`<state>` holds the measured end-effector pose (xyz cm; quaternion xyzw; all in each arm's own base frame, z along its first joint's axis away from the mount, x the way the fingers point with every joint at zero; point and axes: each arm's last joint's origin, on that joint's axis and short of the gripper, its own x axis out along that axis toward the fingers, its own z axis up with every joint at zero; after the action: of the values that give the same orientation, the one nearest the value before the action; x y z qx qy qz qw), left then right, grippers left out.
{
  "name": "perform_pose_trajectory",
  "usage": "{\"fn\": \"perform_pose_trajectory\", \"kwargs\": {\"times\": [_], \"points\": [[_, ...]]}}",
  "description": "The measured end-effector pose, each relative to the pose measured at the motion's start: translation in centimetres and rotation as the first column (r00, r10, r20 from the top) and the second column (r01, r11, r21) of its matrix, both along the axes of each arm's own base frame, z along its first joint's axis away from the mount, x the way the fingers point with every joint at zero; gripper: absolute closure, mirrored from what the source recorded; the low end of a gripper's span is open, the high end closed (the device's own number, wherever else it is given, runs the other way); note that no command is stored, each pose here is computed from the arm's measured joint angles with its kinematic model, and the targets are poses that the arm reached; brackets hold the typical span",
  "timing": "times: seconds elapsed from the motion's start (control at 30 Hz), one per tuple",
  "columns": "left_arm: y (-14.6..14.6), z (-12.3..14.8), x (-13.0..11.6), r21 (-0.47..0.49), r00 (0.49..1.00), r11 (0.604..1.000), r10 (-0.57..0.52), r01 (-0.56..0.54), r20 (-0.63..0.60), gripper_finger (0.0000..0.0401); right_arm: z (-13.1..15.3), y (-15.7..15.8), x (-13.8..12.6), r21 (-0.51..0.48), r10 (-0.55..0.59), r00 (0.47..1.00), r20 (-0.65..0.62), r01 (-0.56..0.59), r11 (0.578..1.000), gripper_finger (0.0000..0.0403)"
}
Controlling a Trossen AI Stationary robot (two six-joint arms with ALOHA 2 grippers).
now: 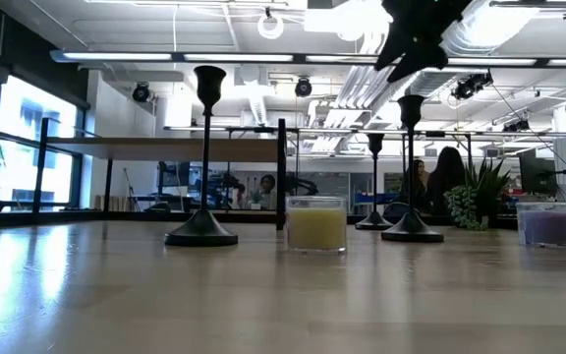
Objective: Pick & Place candle stick holders
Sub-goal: Put the top black candle holder on the shelf
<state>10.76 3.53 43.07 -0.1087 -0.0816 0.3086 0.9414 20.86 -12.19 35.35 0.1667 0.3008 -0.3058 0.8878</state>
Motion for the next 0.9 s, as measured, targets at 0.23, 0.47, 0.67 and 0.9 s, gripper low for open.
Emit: {"fn": "perform_pose_trajectory", "kwargs": {"times": [0.23, 0.47, 0.67, 0.9], "points": [[0.0, 0.0, 0.0, 0.0, 1.0, 1.0, 0.0, 0.0, 0.0, 0.0168, -2.0, -2.4, 1.4, 0.092, -0.089, 0.995, -0.046, 0.093, 0.991, 0.0157], [0.0, 0.0, 0.0, 0.0, 1.0, 1.0, 0.001, -0.001, 0.0, 0.0168, -3.5, -3.5, 2.1, 0.097, -0.201, 0.974, -0.105, 0.211, 0.973, 0.0157], [0.0, 0.0, 0.0, -0.001, 1.0, 1.0, 0.007, -0.007, 0.0, 0.0168, -4.4, -3.6, 2.9, 0.134, -0.201, 0.971, -0.127, 0.217, 0.967, 0.0157], [0.0, -0.1, 0.1, -0.002, 1.0, 1.0, 0.006, -0.006, -0.005, 0.0168, -5.2, -3.4, 3.7, 0.134, -0.185, 0.969, -0.163, 0.208, 0.969, 0.0157]]}}
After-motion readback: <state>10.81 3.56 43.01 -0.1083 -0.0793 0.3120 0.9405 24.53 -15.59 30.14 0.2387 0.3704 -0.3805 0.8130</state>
